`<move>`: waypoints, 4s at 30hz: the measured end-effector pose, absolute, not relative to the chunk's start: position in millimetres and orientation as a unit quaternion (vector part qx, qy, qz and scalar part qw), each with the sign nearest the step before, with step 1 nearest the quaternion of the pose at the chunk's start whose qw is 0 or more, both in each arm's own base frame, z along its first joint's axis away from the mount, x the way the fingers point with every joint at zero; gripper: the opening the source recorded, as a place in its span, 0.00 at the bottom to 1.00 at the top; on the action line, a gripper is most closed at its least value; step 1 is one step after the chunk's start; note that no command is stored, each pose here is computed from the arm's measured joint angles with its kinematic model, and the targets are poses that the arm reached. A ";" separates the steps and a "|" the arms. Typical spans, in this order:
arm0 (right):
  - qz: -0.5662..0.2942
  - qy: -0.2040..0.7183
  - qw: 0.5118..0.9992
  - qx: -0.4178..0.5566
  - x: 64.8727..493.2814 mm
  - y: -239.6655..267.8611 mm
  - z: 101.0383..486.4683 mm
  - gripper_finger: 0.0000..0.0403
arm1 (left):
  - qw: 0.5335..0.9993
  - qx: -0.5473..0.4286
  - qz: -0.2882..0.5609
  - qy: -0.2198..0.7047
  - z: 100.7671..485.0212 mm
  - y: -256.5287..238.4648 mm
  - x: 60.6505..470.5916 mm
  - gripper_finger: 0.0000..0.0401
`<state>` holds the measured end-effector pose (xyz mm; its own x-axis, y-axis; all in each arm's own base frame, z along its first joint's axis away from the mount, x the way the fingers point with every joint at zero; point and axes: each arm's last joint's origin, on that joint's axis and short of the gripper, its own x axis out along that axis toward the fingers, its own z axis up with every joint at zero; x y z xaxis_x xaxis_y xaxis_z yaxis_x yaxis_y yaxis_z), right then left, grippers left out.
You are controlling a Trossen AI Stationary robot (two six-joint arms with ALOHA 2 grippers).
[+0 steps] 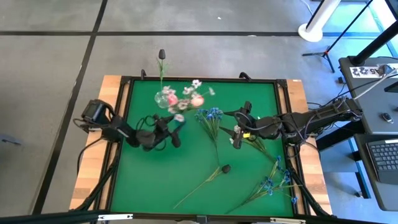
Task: Sort flowers into vase by color
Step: Adjust the blue vase
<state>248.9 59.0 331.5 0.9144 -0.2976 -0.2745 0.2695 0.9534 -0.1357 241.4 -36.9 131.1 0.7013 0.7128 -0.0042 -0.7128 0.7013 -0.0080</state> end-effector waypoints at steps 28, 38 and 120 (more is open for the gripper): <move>-0.128 0.170 0.976 -0.054 248.2 59.6 321.9 0.71 | 0.899 -0.069 0.433 0.008 63.1 -74.4 152.6 0.59; -0.128 0.170 0.976 -0.054 248.2 59.5 321.7 0.71 | 0.918 -0.122 0.358 0.122 54.8 -77.2 154.2 0.81; 0.051 0.109 0.990 0.078 363.4 47.5 233.4 0.71 | 0.963 -0.047 0.239 0.113 157.6 -102.5 307.5 0.61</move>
<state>363.4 47.5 233.4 0.9711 0.1189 -0.2071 -0.0849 0.9824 0.1663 307.5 -102.5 157.6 0.8601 0.4498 -0.2405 -0.4713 0.8812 -0.0374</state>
